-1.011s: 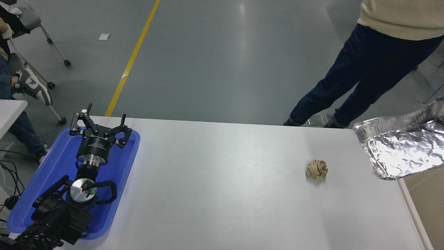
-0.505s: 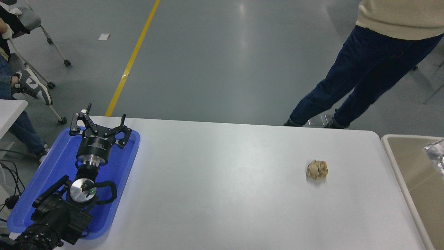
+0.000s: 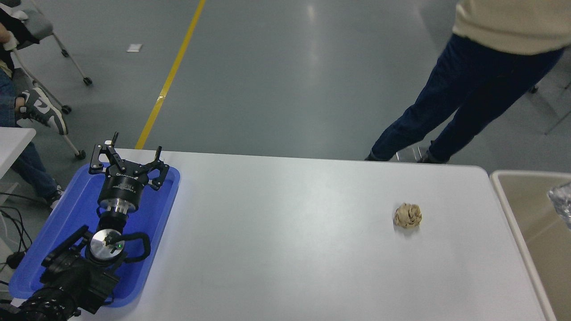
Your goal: Pick up foil plate and place in dustbin
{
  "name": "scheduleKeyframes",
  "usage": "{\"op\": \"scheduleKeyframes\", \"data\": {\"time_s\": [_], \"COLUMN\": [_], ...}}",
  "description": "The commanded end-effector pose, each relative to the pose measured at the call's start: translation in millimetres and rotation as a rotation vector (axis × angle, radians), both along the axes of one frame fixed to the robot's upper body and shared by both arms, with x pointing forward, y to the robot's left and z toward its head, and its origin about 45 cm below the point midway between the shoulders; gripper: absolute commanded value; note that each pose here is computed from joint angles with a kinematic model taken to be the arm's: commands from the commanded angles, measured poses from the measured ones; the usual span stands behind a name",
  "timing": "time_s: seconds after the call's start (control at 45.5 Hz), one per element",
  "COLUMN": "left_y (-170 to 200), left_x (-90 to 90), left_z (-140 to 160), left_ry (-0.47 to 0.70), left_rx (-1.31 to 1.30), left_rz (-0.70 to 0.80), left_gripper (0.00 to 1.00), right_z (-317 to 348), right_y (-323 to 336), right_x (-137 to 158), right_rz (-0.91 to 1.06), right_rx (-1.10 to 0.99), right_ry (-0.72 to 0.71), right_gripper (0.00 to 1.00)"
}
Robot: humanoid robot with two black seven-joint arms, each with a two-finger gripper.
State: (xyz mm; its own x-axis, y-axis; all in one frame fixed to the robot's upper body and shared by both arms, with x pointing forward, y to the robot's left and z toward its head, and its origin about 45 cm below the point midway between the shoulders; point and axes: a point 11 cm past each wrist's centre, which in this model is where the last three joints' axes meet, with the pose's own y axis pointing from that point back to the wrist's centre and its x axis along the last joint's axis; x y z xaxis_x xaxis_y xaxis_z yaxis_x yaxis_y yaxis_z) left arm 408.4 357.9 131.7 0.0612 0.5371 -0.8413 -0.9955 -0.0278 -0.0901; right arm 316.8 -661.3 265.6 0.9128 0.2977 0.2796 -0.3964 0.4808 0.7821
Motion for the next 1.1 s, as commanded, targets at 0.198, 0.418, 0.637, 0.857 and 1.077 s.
{"op": "scheduleKeyframes", "data": {"time_s": [0.198, 0.418, 0.637, 0.857, 1.077], "left_y": [0.5, 0.7, 0.6, 0.6, 0.6], "left_x": [0.0, -0.5, 0.0, 0.0, 0.0], "left_z": [0.2, -0.6, 0.0, 0.0, 0.0], "left_ry": [-0.001, 0.002, 0.0, 0.0, 0.0], "left_rx": [-0.001, 0.0, 0.0, 0.0, 0.0], "left_rz": [0.003, 0.004, 0.004, 0.004, 0.004], "left_gripper": [1.0, 1.0, 1.0, 1.0, 1.0], "right_z": [-83.6, -104.2, -108.7, -109.7, -109.8], "right_y": [9.7, 17.0, 13.9, 13.0, 10.9], "right_x": [-20.0, -22.9, -28.4, -30.2, -33.3], "right_rz": [-0.034, -0.139, -0.192, -0.171, -0.165], "right_rx": [-0.009, 0.022, 0.006, -0.01, -0.023], "right_ry": [-0.136, -0.234, -0.27, -0.262, -0.239], "right_gripper": [0.0, 0.0, 0.0, 0.0, 1.0]}}
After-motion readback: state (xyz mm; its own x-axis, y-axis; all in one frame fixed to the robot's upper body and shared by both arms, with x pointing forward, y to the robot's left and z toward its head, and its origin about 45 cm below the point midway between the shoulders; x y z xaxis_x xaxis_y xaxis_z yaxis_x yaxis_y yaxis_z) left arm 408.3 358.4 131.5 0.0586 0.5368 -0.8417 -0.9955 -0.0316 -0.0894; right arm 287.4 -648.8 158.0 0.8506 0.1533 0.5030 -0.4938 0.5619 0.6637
